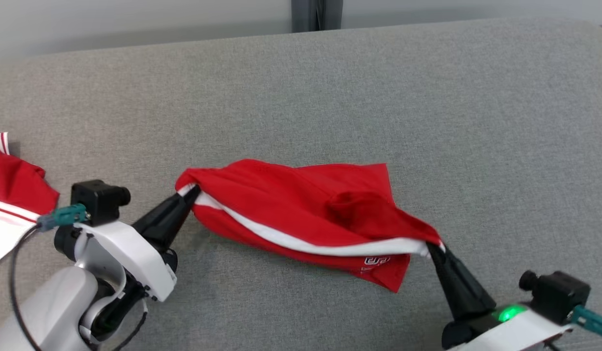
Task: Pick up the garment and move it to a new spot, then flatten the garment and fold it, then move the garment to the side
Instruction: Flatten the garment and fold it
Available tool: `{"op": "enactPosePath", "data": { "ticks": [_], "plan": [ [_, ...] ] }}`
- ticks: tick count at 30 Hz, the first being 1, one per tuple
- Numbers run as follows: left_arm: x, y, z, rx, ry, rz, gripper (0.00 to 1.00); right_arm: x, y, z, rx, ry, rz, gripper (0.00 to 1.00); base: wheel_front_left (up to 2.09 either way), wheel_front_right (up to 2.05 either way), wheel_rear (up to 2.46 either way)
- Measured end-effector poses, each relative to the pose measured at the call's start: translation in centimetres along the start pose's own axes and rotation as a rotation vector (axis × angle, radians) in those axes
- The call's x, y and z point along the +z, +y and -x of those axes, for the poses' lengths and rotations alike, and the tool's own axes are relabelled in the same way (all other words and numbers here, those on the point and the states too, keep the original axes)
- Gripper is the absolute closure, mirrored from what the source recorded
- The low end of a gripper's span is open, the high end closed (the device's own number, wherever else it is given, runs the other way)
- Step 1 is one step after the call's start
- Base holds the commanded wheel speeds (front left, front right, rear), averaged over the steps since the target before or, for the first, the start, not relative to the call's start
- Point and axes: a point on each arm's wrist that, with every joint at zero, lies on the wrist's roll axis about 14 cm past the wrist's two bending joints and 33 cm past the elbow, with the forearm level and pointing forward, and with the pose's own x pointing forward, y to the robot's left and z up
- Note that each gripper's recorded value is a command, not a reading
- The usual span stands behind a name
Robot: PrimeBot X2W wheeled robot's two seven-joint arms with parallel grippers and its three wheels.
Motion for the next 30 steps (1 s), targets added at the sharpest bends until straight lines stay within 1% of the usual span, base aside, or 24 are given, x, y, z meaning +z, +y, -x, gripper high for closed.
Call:
{"op": "enactPosePath", "data": {
  "ticks": [4, 11, 13, 15, 20, 21, 22, 25, 30],
  "plan": [
    [4.2, -0.9, 0.9, -0.013, -0.114, -0.061, 1.00, 4.4, 1.5, -1.1, 0.074, -0.123, 0.045, 1.00, 0.00, 0.00, 0.00],
    [12.6, -3.4, 1.9, -0.058, -0.286, -0.181, 1.00, 14.0, 4.4, -3.3, 0.193, -0.394, 0.218, 1.00, 0.00, 0.00, 0.00],
    [14.8, -4.1, 2.2, -0.068, -0.325, -0.225, 1.00, 16.8, 5.5, -3.5, 0.223, -0.479, 0.253, 1.00, 0.00, 0.00, 0.00],
    [17.1, -5.0, 2.6, -0.081, -0.364, -0.261, 1.00, 19.4, 6.4, -3.6, 0.244, -0.554, 0.314, 1.00, 0.00, 0.00, 0.00],
    [21.1, -7.0, 3.2, -0.098, -0.431, -0.341, 1.00, 24.6, 9.1, -3.1, 0.300, -0.700, 0.395, 1.00, 0.00, 0.00, 0.00],
    [21.7, -7.3, 3.3, -0.105, -0.440, -0.350, 1.00, 25.5, 9.4, -2.9, 0.304, -0.722, 0.420, 1.00, 0.00, 0.00, 0.00],
    [21.7, -7.3, 3.3, -0.105, -0.440, -0.350, 1.00, 25.5, 9.4, -2.9, 0.304, -0.722, 0.420, 1.00, 0.00, 0.00, 0.00],
    [22.9, -7.9, 3.5, -0.104, -0.450, -0.372, 1.00, 27.1, 10.3, -2.7, 0.319, -0.762, 0.436, 1.00, 0.00, 0.00, 0.00],
    [22.6, -7.8, 3.0, -0.104, -0.417, -0.359, 1.00, 27.4, 10.2, -3.1, 0.316, -0.757, 0.440, 1.00, 0.00, 0.00, 0.00]
  ]
}}
